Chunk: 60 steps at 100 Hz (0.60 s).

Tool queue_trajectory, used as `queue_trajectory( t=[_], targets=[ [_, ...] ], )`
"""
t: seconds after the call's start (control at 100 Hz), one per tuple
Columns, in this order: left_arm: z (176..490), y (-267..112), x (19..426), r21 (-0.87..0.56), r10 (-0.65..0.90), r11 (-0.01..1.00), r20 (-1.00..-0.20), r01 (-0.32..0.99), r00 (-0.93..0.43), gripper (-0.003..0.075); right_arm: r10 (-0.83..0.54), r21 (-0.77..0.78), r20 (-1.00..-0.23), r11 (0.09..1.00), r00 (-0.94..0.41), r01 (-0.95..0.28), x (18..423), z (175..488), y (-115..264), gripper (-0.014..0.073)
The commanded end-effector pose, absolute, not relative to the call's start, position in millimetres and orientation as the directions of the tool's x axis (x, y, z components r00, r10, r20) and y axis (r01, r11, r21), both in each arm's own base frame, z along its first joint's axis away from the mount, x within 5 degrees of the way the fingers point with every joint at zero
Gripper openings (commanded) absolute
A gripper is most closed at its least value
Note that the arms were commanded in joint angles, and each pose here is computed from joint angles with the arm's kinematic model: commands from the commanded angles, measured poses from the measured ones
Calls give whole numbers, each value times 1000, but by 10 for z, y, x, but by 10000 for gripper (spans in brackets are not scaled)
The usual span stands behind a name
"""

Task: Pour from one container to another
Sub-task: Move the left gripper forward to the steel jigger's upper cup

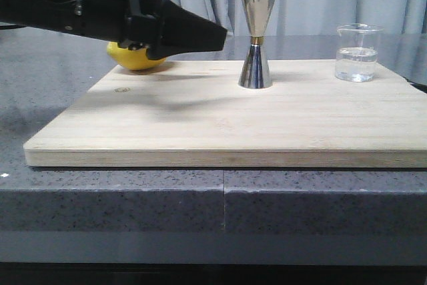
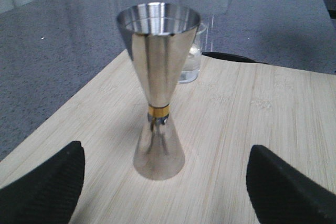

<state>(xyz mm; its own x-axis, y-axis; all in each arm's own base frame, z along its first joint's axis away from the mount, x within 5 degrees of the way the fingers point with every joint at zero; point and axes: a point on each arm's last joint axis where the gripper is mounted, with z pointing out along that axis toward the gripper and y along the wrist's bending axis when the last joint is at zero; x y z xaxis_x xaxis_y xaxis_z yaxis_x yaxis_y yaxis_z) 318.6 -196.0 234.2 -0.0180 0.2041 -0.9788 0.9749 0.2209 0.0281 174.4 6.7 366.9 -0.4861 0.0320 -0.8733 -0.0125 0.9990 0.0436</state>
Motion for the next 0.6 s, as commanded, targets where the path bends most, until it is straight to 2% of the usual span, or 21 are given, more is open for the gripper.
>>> queue_trajectory(
  t=[0.0,0.31,0.59],
  targets=[
    [2660,-2067,3174,45,73,197,-997,979,31,584,19,27,-922,1000,-388,-15,1760,3843,57,298],
    [2715,-2204,3301,34,50,178,-998,983,26,584,19,27,-923,1000,-385,-15,1762,3846,57,298],
    [2631,-2332,3373,15,51,154,-999,988,8,584,19,27,-928,999,-371,-16,1767,3859,57,298]
  ],
)
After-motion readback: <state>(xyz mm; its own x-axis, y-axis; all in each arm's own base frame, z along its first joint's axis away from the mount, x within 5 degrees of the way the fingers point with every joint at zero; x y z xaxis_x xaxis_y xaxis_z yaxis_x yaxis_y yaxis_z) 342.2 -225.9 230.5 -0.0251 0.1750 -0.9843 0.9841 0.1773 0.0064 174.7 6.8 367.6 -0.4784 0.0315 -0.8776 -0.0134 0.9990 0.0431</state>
